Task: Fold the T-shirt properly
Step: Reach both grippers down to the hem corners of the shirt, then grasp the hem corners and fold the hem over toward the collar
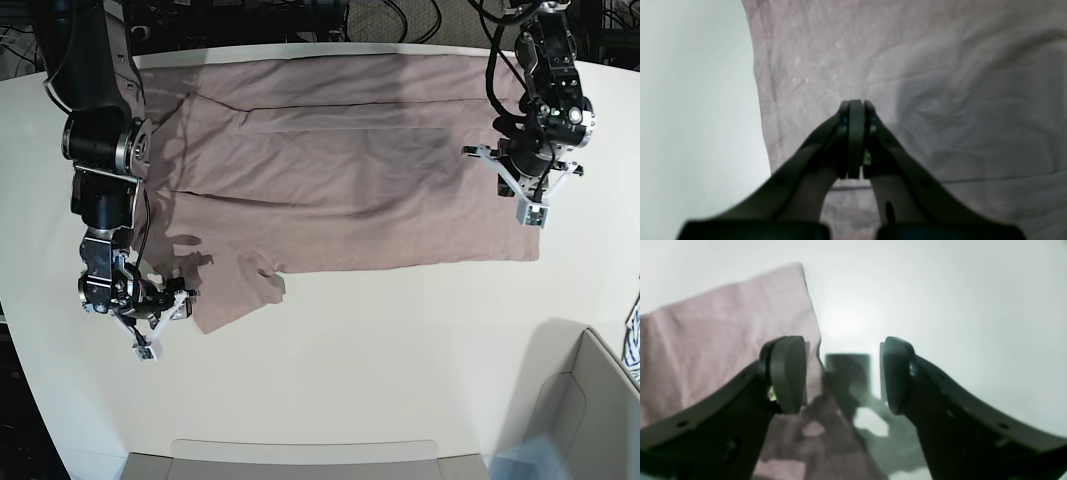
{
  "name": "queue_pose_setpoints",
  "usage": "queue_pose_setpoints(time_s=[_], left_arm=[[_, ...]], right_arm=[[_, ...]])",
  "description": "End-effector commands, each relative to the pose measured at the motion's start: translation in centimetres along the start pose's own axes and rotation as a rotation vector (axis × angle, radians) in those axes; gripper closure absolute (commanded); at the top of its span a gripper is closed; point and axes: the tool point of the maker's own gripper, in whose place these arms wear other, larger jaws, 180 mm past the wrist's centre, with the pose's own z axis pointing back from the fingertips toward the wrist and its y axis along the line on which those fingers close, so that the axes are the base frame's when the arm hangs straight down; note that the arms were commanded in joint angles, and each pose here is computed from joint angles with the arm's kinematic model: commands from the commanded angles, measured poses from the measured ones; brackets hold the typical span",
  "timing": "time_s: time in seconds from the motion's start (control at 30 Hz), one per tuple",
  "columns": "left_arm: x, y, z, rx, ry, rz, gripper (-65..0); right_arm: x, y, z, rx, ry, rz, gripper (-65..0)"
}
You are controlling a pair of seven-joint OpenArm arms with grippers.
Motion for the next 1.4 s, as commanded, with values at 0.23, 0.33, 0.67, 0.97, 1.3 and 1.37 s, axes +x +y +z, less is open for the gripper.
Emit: queue_pose_setpoints(time_s=[0.23, 0.33, 0.67, 0.97, 1.3, 1.37], left_arm=[[4.7, 1.5, 0.5, 0.036, -0.111, 0.000, -11.2], [6.5, 3.5, 0.6, 0.073, -0.154, 0.046, -21.1], [7.7, 9.0, -6.1, -0.038, -0.017, 0.005, -23.7], [7.7, 11.8, -9.0, -0.103, -0.005, 0.116, -23.8], [7.0, 11.4, -11.2, -0.150, -0.002, 0.191, -23.8], [6.5, 10.8, -11.8, -0.163, 0.004, 0.190, -23.8]], right_arm=[[0.1, 1.0, -0.8, 0.043, -0.014, -0.040, -36.4], [-0.1, 1.1, -0.8, 0.045, -0.008, -0.040, -36.4], [-0.5, 1.0, -0.9, 0.038, 0.010, -0.012, -36.4], [-1.9, 1.5, -1.2, 0.034, 0.055, 0.057, -36.4], [-1.9, 1.5, -1.3, 0.033, 0.055, 0.057, -36.4], [-2.0, 1.5, -1.3, 0.034, 0.057, 0.057, -36.4]])
